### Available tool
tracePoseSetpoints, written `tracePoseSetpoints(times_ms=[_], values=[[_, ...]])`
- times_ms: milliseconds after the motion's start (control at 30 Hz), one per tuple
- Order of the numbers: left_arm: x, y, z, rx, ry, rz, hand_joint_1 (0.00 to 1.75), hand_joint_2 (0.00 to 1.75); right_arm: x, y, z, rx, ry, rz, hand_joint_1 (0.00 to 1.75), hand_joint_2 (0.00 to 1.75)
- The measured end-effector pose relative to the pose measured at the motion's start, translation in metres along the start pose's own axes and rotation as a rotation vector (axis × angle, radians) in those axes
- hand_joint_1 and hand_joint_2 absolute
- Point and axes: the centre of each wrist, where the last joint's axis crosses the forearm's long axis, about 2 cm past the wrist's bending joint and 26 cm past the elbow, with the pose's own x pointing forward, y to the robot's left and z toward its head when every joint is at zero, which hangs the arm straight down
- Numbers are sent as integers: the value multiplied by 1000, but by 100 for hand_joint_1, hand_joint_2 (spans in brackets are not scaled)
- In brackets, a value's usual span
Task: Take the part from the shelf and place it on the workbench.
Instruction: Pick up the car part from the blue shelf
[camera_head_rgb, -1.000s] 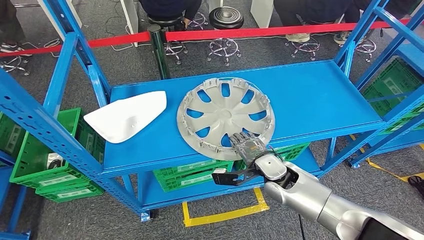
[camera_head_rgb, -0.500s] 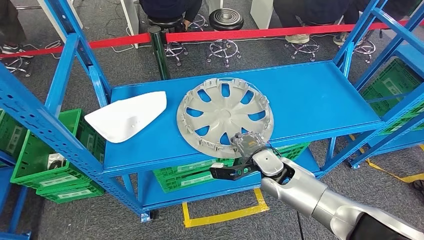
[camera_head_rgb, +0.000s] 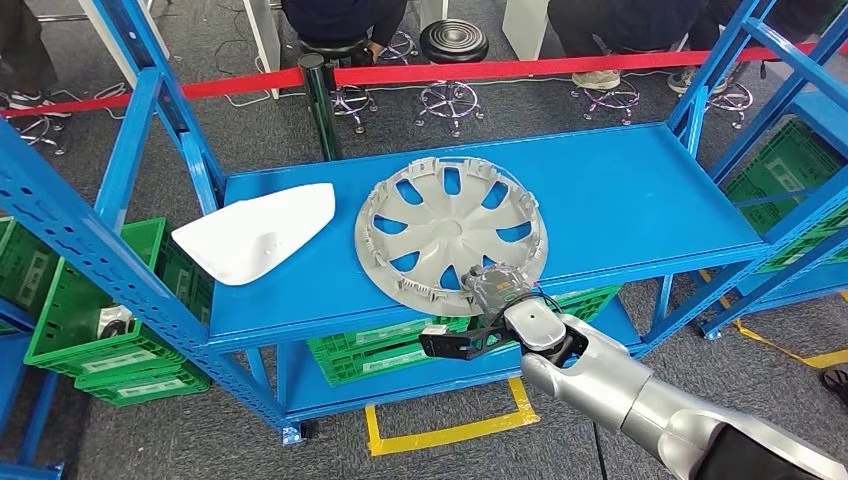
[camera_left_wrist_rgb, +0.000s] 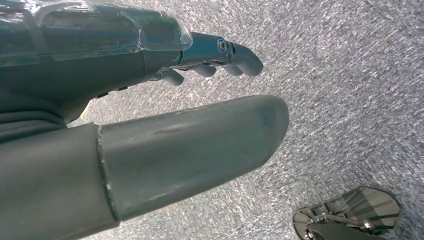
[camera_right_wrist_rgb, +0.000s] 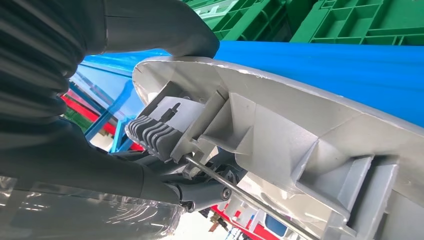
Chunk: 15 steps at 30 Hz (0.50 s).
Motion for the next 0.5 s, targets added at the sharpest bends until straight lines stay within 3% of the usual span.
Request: tracePoseSetpoints(times_ms=[33,167,500], values=[[0,0,0,0,-1,0,0,0,0,0,0,0,0,0,175,175],[0,0,0,0,-8,0,0,175,0,0,0,-1,0,2,175,175],[0,0,0,14,-40,-1,0,175,0,0,0,-4,1,11,175,175]])
